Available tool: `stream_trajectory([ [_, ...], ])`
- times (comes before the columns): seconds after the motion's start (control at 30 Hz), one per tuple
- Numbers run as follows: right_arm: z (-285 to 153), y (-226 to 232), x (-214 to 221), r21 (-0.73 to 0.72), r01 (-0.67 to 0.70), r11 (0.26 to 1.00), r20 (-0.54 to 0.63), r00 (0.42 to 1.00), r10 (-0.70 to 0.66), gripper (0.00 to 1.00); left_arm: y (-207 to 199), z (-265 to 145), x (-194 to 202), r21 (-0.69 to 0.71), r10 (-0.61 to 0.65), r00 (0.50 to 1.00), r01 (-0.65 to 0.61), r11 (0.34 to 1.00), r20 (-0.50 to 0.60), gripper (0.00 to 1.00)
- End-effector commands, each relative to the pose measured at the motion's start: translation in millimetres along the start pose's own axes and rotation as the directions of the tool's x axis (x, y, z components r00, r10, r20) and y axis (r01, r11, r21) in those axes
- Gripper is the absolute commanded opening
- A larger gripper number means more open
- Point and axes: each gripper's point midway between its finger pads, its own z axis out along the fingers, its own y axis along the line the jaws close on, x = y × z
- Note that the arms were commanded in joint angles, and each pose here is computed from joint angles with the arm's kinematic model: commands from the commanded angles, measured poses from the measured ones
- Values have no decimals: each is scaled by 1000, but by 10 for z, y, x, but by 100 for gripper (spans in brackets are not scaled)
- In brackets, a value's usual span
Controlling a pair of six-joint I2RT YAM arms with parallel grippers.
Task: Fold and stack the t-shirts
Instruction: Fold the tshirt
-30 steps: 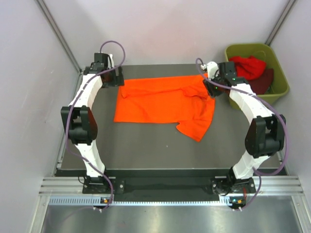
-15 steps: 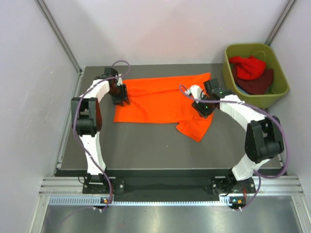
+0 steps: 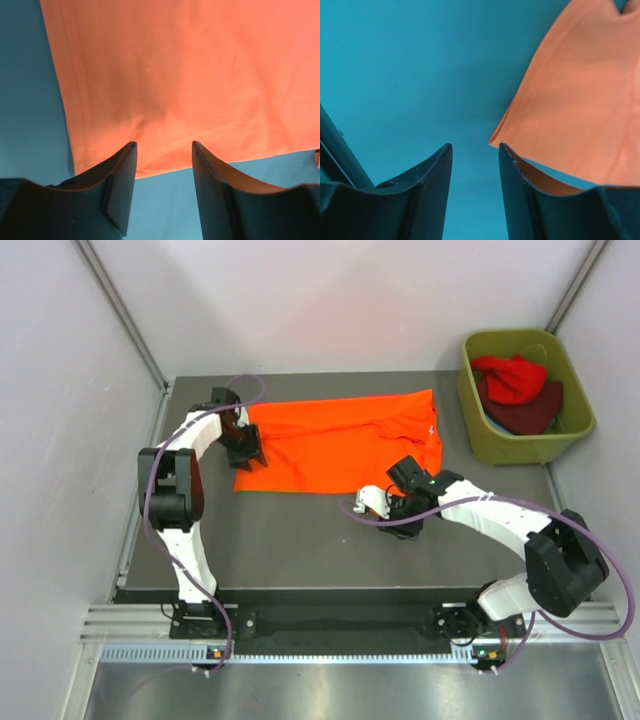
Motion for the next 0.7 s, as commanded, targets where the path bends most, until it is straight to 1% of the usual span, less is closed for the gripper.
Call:
stream_trajectory([
  [0.0,2,16,31,22,24,999,2,1000,-24,45,-143,-226,-297,30,13,996,-16,999,93,53],
  [0.1,39,-59,104,69,36,997,-24,999,-34,46,-112,-252,-336,20,14,994,-16,1000,105,60],
  [0.13,47,-82,115,82,40,996,-28,999,-38,46,-96,-254,-325,15,13,995,-15,1000,103,65],
  [0.2,71,-128,132,104,49,993,-36,998,-46,46,-44,-257,-295,0,4,995,-4,1000,101,69],
  [0.47,237,-239,155,139,45,989,-54,998,-38,46,136,-248,-73,-35,-35,997,37,999,70,70],
  [0.57,308,-238,168,125,42,991,-65,997,-34,45,203,-194,21,-58,-47,998,50,997,49,70],
  [0.6,322,-233,173,121,40,992,-67,997,-32,45,329,-212,-10,-70,-77,995,81,994,56,69],
  [0.67,360,-226,191,114,37,993,-77,997,-29,45,411,-178,-5,-95,-94,994,98,991,53,70],
])
